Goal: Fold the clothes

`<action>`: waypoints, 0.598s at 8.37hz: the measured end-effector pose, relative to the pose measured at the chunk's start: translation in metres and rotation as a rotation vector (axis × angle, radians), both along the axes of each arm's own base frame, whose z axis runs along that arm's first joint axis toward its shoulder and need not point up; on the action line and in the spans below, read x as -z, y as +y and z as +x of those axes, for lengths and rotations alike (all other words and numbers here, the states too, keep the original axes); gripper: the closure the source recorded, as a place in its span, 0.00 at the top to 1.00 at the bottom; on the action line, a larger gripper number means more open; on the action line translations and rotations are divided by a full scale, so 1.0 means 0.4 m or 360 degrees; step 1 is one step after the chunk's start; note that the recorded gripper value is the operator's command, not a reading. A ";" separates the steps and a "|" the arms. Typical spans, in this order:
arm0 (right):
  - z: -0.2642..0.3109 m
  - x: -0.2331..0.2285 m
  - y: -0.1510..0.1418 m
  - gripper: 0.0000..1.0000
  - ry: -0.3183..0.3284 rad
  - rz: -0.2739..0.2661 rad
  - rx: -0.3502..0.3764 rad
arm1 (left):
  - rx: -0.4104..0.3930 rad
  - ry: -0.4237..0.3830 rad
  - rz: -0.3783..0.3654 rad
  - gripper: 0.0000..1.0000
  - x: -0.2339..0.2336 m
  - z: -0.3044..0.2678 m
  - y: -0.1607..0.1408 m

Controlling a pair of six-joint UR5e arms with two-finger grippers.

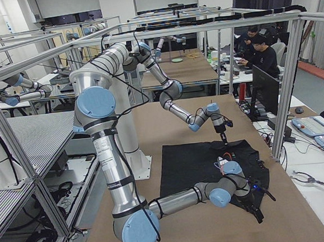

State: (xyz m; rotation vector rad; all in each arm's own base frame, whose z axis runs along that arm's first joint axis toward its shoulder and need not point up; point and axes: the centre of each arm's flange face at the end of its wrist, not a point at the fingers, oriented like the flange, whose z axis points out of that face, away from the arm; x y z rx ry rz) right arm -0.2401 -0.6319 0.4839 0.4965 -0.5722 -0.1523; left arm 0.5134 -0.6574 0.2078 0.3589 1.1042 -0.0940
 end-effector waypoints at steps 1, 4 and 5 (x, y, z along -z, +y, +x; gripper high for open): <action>0.000 0.000 0.000 0.94 0.0000 0.0000 0.0000 | 0.0027 -0.0010 0.0004 0.00 0.014 0.051 0.030; 0.000 -0.001 0.000 0.94 0.0002 -0.0002 0.0001 | 0.0054 -0.0045 0.0001 1.00 0.010 0.100 0.038; -0.001 -0.002 0.000 0.94 0.0003 -0.0003 0.0001 | 0.0057 -0.0044 0.0006 1.00 0.013 0.101 0.037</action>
